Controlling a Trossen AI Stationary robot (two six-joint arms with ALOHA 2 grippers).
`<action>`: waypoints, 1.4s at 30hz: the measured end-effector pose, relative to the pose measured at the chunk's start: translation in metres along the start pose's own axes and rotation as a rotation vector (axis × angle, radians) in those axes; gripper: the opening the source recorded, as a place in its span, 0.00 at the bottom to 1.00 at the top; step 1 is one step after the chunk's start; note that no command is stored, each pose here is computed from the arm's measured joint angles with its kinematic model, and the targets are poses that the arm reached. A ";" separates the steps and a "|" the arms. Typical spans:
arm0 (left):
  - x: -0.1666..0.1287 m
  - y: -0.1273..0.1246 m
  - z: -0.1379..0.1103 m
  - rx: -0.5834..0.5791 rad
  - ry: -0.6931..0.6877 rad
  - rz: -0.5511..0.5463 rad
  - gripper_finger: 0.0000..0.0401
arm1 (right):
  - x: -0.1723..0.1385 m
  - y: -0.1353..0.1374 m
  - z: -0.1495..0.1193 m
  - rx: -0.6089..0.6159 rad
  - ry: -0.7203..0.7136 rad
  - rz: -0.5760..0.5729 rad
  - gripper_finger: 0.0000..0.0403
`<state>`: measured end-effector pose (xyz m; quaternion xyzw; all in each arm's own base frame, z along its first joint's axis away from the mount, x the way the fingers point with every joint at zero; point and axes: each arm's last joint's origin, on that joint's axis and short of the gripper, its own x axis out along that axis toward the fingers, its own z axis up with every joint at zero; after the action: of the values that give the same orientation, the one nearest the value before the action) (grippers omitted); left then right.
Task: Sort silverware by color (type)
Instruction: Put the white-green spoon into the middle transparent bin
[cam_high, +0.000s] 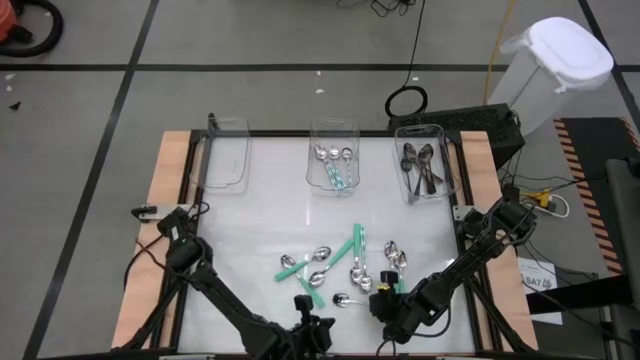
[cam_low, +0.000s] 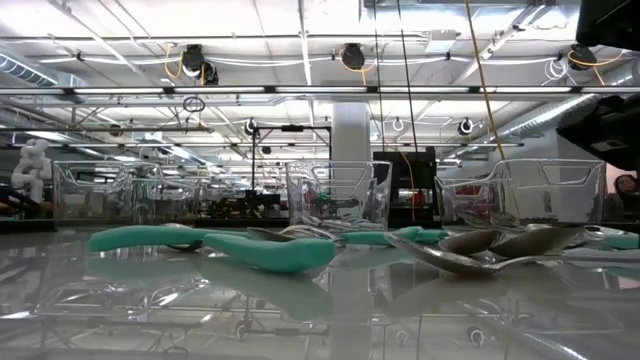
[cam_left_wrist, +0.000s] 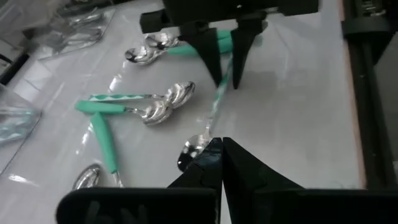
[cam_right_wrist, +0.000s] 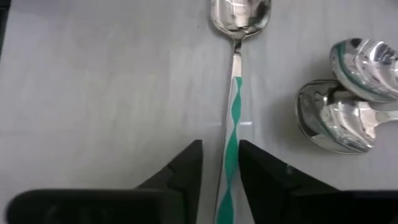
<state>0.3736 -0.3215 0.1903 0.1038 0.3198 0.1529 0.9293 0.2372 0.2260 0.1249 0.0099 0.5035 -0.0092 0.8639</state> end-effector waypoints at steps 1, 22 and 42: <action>0.002 0.002 0.000 -0.001 0.007 0.003 0.02 | 0.000 0.000 0.000 0.000 0.000 0.001 0.20; 0.056 0.033 -0.009 0.234 0.078 0.038 0.02 | -0.065 -0.021 0.009 -0.020 -0.049 -0.011 0.05; 0.063 0.159 -0.011 0.068 -0.145 -0.120 0.02 | -0.117 -0.059 -0.006 -0.072 -0.219 -0.366 0.05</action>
<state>0.3790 -0.1502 0.1930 0.1268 0.2621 0.0780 0.9535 0.1732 0.1683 0.2234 -0.1134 0.3998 -0.1489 0.8973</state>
